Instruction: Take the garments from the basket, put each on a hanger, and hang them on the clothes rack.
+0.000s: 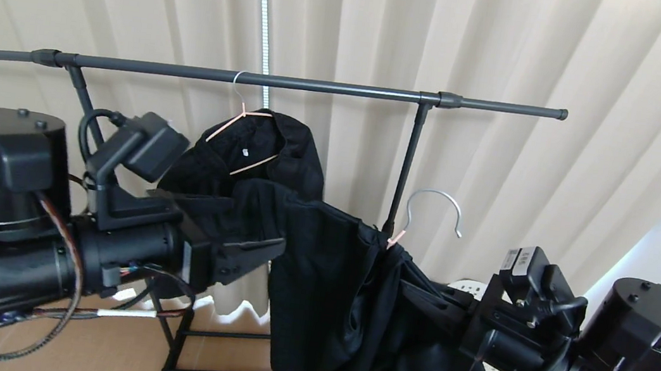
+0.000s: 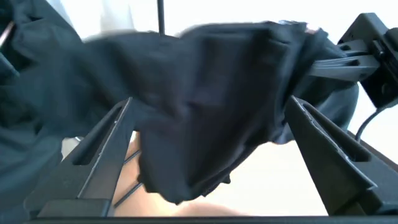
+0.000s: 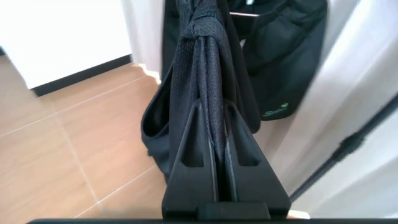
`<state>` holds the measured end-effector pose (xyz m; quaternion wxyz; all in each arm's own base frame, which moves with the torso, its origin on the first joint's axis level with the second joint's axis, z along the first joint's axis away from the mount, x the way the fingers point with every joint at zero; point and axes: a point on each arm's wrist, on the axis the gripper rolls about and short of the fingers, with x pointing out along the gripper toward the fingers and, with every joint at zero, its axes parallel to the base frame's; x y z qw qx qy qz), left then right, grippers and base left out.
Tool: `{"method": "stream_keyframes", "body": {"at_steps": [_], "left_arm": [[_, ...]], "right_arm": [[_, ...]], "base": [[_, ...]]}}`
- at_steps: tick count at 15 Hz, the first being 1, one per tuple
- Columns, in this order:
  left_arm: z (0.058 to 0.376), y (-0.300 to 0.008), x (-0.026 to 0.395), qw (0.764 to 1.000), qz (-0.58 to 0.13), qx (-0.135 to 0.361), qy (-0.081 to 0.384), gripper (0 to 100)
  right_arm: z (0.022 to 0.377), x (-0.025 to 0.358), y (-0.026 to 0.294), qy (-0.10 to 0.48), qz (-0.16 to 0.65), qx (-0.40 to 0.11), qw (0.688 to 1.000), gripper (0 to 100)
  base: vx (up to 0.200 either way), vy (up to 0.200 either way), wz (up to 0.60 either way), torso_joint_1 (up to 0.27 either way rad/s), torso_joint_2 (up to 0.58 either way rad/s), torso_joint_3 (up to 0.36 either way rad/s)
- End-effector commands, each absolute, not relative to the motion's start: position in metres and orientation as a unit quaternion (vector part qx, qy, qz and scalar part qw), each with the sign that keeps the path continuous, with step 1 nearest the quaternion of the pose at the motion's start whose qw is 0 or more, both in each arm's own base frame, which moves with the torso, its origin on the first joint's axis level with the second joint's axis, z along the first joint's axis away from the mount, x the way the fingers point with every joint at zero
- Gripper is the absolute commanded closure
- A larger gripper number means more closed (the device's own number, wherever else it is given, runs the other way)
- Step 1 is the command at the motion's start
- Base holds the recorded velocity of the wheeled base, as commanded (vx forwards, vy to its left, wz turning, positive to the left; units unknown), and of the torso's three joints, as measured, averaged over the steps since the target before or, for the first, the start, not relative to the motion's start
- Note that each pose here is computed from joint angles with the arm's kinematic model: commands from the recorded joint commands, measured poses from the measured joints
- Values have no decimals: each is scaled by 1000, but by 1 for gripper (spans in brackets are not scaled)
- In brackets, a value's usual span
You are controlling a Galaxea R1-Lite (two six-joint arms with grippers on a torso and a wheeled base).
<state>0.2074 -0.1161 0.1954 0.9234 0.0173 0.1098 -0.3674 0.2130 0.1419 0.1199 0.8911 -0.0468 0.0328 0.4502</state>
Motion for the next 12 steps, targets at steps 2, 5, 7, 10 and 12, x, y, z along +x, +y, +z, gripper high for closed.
{"method": "stream_keyframes", "body": {"at_steps": [2,5,7,10,12], "left_arm": [[190,-31,218,917,-383,-27,108,0],[173,-10,230,889,-434,-61,131,0],[160,-11,238,887,-435,-66,139,0],[154,-13,244,887,-437,-66,133,0],[146,-17,249,881,-444,-74,148,0]], "right_arm": [[121,212,134,32,463,-45,884,100],[128,204,130,19,492,-41,869,100],[133,198,127,9,506,-39,861,100],[139,192,125,2,522,-31,853,100],[140,190,125,2,535,-27,844,100]], "base": [[0,0,0,0,0,0],[0,0,0,0,0,0],[0,0,0,0,0,0],[0,0,0,0,0,0],[0,0,0,0,0,0]]}}
